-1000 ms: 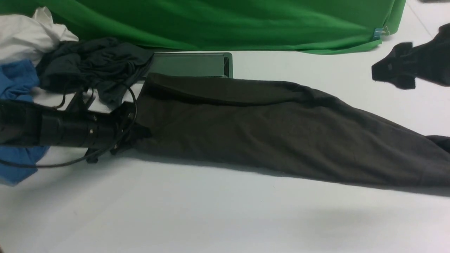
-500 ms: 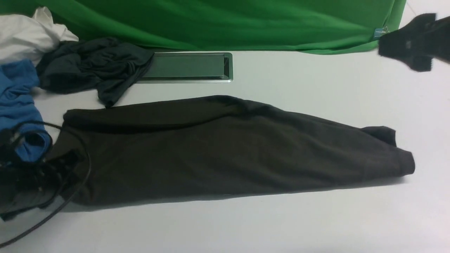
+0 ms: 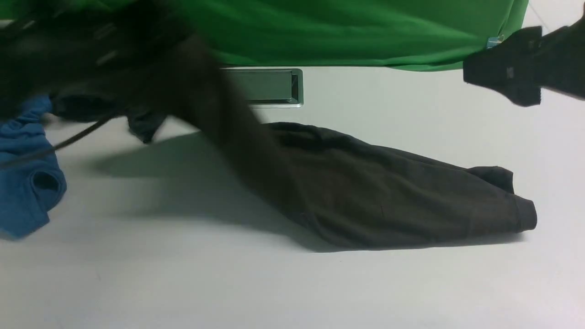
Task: Fold a long-sleeved shirt on a white desktop.
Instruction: 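Fold the garment over onto itself on the table with the left gripper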
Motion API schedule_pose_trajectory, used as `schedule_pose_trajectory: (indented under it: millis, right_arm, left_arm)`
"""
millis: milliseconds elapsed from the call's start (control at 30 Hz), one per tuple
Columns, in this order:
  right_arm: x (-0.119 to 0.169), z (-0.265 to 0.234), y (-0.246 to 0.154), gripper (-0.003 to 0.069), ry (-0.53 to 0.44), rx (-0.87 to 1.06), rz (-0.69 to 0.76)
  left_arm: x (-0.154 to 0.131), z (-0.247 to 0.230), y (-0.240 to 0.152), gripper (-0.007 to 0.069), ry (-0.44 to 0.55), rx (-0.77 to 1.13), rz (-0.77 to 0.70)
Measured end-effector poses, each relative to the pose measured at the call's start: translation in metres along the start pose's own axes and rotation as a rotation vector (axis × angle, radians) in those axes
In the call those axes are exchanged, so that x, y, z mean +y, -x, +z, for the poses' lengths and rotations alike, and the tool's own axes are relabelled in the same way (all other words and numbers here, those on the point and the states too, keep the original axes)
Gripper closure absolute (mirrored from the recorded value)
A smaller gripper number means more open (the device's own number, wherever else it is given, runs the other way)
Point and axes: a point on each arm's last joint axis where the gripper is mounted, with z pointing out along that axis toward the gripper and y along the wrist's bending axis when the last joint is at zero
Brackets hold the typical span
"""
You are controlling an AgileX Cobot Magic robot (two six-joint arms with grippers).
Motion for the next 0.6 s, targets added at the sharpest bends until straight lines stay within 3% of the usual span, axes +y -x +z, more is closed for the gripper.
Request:
schedule_pose_trajectory:
  millis: [33,100,133,167,200,267,333,367,433,600]
  right_arm:
    - [0.001,-0.004,0.001,0.0113,0.002,-0.012,0.0]
    - [0.003,-0.014,0.001,0.0113,0.007,-0.033,-0.003]
    - [0.004,-0.018,0.002,0.0113,0.009,-0.042,-0.005]
    - [0.004,-0.019,0.002,0.0113,0.009,-0.044,-0.004]
    - [0.006,-0.028,0.002,0.0113,0.012,-0.07,-0.009]
    - [0.008,-0.041,0.003,0.0113,0.016,-0.103,-0.017]
    - [0.011,-0.053,0.003,0.0113,0.019,-0.135,-0.024]
    - [0.011,-0.056,0.003,0.0113,0.019,-0.142,-0.025]
    - [0.013,-0.068,0.001,0.0113,0.015,-0.167,-0.044]
    - [0.018,-0.075,-0.002,0.0113,0.01,-0.165,-0.119]
  left_arm:
    - [-0.036,0.025,-0.011,0.047,-0.08,0.032,0.044]
    - [-0.078,0.067,-0.04,0.047,-0.173,0.109,0.1]
    - [-0.098,0.087,-0.062,0.047,-0.222,0.16,0.135]
    - [-0.098,0.091,-0.07,0.047,-0.224,0.182,0.14]
    - [-0.126,0.121,-0.112,0.047,-0.306,0.279,0.199]
    - [-0.154,0.154,-0.177,0.047,-0.409,0.41,0.286]
    - [-0.166,0.176,-0.234,0.047,-0.455,0.534,0.32]
    - [-0.166,0.177,-0.239,0.047,-0.455,0.546,0.33]
    - [-0.164,0.195,-0.285,0.0464,-0.43,0.667,0.321]
    - [-0.163,0.205,-0.288,0.0352,-0.411,0.698,0.377]
